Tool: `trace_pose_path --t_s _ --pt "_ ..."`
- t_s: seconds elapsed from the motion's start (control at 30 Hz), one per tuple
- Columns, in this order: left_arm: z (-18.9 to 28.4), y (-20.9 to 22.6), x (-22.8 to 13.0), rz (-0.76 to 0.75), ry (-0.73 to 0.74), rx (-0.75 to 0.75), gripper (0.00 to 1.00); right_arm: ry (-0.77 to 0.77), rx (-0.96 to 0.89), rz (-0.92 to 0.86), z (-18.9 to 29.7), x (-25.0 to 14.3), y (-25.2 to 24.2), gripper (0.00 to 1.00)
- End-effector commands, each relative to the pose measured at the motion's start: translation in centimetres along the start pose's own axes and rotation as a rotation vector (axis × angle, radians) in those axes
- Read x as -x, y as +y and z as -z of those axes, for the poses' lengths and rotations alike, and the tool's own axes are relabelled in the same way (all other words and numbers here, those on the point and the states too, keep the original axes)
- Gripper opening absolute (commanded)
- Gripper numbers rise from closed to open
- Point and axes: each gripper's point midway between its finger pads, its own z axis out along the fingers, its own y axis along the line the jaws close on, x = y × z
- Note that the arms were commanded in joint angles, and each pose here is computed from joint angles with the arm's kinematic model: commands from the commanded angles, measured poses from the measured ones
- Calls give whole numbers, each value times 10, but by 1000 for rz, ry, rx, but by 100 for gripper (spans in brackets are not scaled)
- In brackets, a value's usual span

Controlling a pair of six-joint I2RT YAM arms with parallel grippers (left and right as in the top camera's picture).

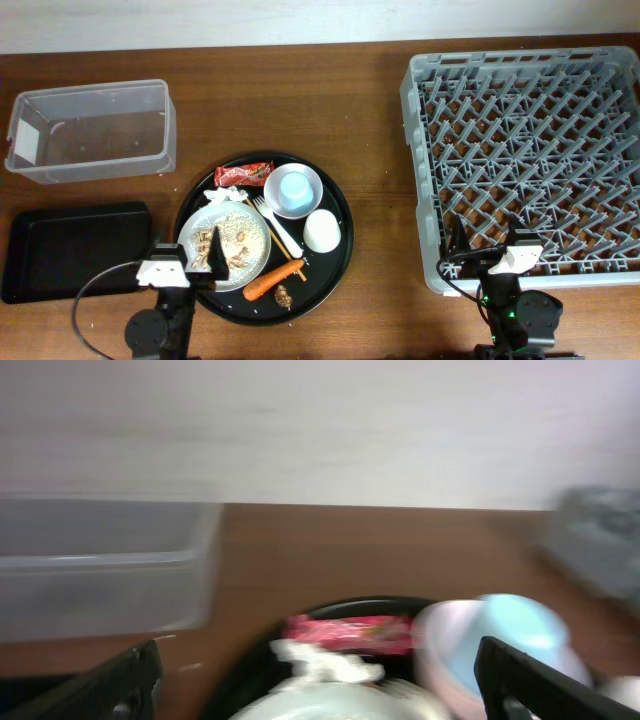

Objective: Sort waste into correct bins and load items into the dishwasher rack
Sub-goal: 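Move the left gripper over the white plate of rice, then lower the left gripper and grasp the white plate's rim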

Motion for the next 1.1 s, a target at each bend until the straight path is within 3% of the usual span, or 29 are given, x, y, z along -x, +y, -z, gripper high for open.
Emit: trace_pose_path --t_s 0.0,0.13,0.3,0.47,0.67,0.77,0.97,1.07 --pt "12 -63 5 83 4 -372 99 0 -16 0 0 -2 -3 99" --pt "28 -91 33 48 -100 -547 99 0 -16 0 0 -2 -3 99" --pt "41 -102 66 88 -107 -600 99 0 -16 0 0 -2 -3 99" --pt "41 -117 93 109 40 -684 99 0 -16 0 0 -2 -3 99" --pt "5 -114 81 182 480 -683 99 0 -16 0 0 -2 -3 99" --pt "-9 -114 72 128 641 -612 99 0 -16 0 0 -2 -3 99" --pt "-14 -137 38 -137 776 -519 99 0 -16 0 0 -2 -3 99" --pt "-9 -151 38 -161 767 -570 99 0 -16 0 0 -2 -3 99"
